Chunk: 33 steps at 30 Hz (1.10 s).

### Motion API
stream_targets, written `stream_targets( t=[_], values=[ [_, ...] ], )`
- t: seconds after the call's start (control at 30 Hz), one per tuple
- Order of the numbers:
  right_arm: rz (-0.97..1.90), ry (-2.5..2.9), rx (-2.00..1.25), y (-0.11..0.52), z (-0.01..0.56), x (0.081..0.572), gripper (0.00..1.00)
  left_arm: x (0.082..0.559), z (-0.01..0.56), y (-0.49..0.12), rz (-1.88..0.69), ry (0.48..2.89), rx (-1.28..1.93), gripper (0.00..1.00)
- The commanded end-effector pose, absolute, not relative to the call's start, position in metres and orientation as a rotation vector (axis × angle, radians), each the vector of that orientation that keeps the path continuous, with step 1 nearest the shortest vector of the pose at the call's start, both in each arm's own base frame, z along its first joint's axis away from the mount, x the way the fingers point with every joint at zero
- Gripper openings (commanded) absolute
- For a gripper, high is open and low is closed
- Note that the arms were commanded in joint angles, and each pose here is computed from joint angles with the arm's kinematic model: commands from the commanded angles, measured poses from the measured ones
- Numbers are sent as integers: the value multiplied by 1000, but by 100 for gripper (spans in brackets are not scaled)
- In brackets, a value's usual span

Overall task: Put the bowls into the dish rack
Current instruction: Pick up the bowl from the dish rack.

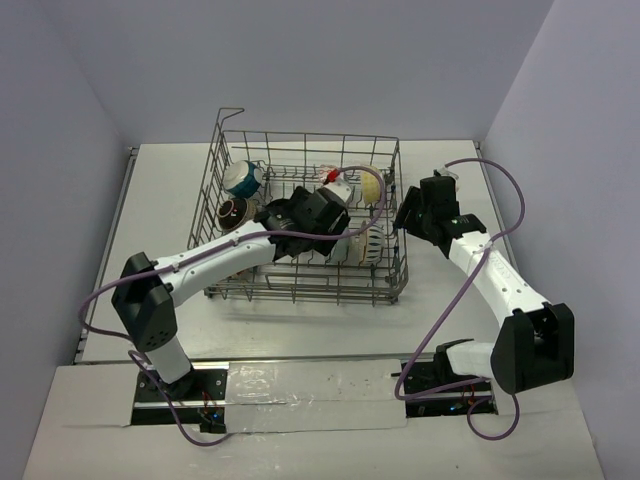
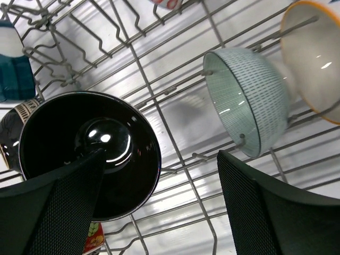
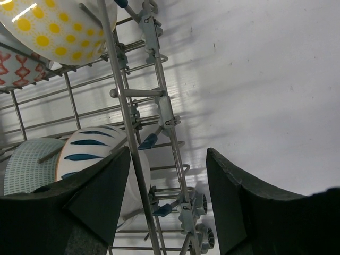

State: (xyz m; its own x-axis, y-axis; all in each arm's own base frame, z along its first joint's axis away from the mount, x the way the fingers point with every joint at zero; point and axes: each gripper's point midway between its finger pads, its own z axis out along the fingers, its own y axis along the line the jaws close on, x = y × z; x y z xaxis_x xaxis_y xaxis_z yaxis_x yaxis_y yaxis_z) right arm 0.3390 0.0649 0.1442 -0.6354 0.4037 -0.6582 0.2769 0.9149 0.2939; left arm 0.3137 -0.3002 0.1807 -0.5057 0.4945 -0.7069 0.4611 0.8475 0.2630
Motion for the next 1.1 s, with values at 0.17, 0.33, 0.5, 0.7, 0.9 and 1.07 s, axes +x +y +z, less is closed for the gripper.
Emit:
stream_targets(
  t=[0.17, 0.33, 0.5, 0.7, 0.9, 1.07],
  values=[
    [256, 2253, 483, 68, 155, 343, 67, 315, 164, -294, 202, 2181, 720, 77],
    [253, 2252, 484, 67, 155, 342, 67, 316, 150, -293, 254, 2188, 737, 72],
    [258, 2257, 482, 68, 154, 342, 67, 319, 156, -298, 239, 2180, 728, 55],
    [261, 2260, 480, 69, 153, 343, 67, 318, 160, -300, 267, 2173, 742, 40],
    [266, 2263, 478, 69, 152, 342, 67, 316, 164, -302, 280, 2160, 743, 37],
    [266, 2257, 477, 69, 154, 342, 67, 315, 158, -299, 310, 2165, 754, 24]
  ],
)
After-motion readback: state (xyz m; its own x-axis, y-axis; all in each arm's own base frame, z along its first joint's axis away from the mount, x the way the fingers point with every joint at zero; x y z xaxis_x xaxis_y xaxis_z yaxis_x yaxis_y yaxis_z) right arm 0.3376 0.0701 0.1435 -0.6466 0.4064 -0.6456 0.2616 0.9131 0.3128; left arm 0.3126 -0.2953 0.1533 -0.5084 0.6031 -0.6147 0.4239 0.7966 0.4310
